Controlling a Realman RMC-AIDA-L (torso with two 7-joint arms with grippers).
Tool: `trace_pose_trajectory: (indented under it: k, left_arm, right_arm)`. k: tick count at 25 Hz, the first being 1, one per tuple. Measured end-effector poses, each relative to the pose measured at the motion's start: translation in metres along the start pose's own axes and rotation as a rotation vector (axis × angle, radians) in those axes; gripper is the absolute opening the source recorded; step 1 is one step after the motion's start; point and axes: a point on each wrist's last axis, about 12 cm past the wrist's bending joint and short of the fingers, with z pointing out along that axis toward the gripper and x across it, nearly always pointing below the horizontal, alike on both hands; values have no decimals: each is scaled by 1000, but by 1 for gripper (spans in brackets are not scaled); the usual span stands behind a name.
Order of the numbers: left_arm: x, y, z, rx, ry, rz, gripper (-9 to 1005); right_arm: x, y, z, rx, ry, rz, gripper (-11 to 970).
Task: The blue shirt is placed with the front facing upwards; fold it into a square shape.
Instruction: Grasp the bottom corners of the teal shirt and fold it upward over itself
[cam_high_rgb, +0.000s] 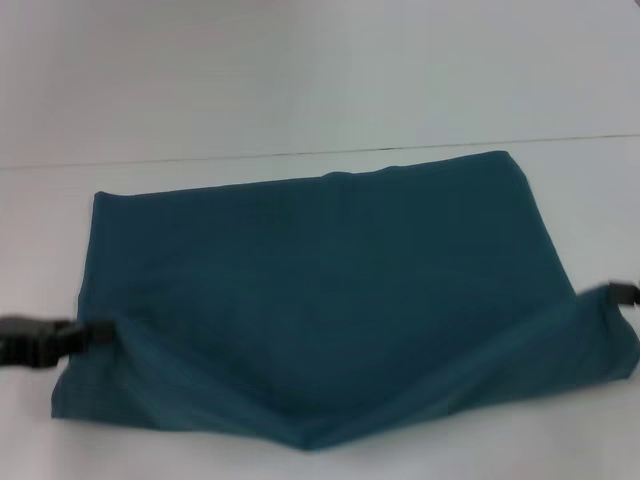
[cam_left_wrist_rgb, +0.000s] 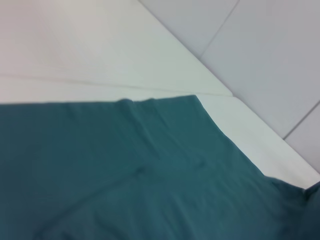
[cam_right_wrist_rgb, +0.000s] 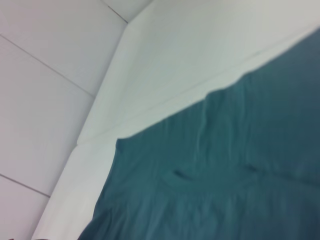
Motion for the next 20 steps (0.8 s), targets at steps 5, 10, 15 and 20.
trace_pose_trajectory:
  k: [5,10,15,20]
  left_arm:
    - [-29,11,12,-30,-10,24,6]
    - [-50,20,19,-91,-43,34,6]
    - [-63,26,25,-149,-81,31,6]
    - [-72,29,32,-190,-110,36,6]
  right_arm:
    - [-29,4,13,25,-42,-27,12]
    - [-55,6,19,67,-99,-42,11]
    - [-70,4,22,84,-152,-29,11]
    - [-81,1,25,74,-190,-8,12]
